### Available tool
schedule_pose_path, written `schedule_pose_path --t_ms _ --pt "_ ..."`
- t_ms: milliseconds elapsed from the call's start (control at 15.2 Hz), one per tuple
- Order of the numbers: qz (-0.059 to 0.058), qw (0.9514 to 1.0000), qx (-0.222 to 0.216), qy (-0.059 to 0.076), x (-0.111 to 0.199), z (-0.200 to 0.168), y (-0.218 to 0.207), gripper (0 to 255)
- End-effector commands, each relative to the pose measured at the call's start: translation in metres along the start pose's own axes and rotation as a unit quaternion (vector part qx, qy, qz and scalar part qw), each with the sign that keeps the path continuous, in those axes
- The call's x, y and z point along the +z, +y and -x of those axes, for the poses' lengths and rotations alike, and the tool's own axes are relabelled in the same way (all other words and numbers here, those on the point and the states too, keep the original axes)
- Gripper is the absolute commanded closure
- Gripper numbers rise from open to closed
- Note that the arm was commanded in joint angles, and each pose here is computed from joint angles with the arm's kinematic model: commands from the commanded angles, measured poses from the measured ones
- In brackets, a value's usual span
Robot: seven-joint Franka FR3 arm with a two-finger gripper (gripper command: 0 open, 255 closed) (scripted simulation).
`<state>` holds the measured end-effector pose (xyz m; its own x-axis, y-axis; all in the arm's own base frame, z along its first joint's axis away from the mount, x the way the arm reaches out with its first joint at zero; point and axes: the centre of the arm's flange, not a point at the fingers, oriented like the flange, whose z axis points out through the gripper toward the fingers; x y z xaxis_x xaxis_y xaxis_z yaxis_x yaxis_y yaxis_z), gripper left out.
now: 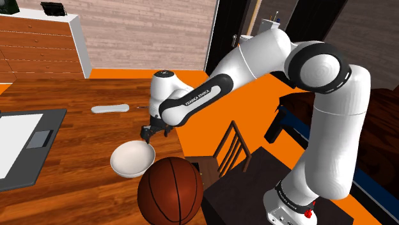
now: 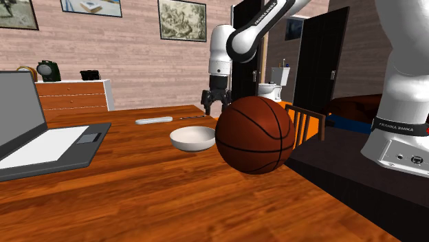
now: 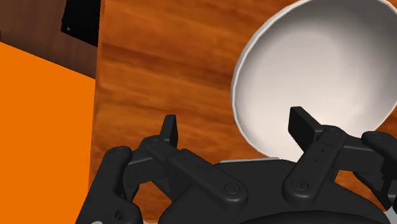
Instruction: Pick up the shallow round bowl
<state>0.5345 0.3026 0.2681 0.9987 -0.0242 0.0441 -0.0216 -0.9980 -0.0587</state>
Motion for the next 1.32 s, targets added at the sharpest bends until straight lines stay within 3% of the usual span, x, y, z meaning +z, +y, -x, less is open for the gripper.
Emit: schedule_pose_path --t_ms 0,594,660,1254 --pt "0.0 1.0 0.004 -0.002 0.02 -0.012 -0.016 0" --pt "0.0 1.0 0.004 -0.002 0.06 -0.01 -0.013 0" --pt "0.0 1.0 0.003 -0.002 0.06 -0.01 -0.013 255" --pt "0.0 1.0 0.004 -0.002 0.06 -0.01 -0.013 255"
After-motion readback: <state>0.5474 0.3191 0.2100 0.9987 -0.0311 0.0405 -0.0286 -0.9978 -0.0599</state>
